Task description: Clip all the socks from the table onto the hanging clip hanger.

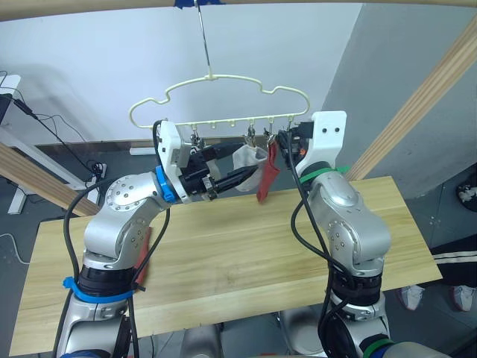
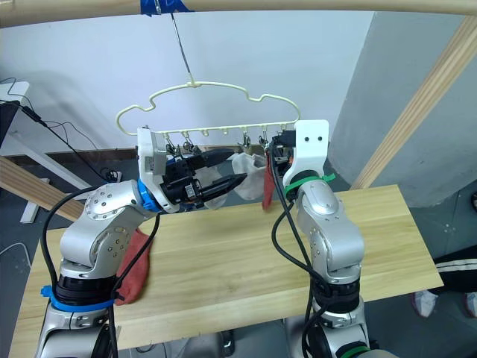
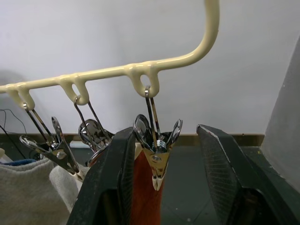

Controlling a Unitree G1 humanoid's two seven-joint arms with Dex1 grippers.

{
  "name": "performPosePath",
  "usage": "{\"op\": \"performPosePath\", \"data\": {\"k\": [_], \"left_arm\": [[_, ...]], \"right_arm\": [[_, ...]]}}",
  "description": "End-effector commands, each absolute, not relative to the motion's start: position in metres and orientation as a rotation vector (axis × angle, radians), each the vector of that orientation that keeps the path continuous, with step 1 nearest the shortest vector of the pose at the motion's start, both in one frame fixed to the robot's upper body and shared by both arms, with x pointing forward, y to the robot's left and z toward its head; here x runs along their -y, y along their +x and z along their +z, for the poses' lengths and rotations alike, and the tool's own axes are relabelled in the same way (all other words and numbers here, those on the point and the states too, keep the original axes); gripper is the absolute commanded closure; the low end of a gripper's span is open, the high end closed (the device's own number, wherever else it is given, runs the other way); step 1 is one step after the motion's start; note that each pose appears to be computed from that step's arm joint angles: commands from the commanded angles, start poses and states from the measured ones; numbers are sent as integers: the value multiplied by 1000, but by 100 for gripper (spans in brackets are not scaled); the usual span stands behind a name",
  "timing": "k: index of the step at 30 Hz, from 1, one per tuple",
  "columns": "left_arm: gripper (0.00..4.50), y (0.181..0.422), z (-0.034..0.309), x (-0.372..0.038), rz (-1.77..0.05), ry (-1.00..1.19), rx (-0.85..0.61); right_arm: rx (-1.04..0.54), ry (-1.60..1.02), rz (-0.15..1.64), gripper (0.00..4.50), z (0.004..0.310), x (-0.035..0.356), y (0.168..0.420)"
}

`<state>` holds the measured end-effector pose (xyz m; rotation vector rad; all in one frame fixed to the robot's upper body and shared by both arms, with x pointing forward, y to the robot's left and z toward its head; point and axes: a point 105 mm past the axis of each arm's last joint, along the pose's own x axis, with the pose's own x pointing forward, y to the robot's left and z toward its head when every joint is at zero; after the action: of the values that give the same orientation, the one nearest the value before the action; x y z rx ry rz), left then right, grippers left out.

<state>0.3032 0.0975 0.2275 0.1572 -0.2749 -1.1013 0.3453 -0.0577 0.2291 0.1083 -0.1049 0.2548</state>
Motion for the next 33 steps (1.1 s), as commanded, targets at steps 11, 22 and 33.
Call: {"op": "performPosePath", "data": {"k": [11,22,33], "left_arm": [[153,297,233,-92,-1125,176,312],[153,297,231,-91,-1132,178,309],[153,296,230,-87,-1146,173,308]], "right_arm": [[185,159,274,236,250,52,334],[189,171,264,236,250,52,334],[198,180,253,236,252,55,333]]}}
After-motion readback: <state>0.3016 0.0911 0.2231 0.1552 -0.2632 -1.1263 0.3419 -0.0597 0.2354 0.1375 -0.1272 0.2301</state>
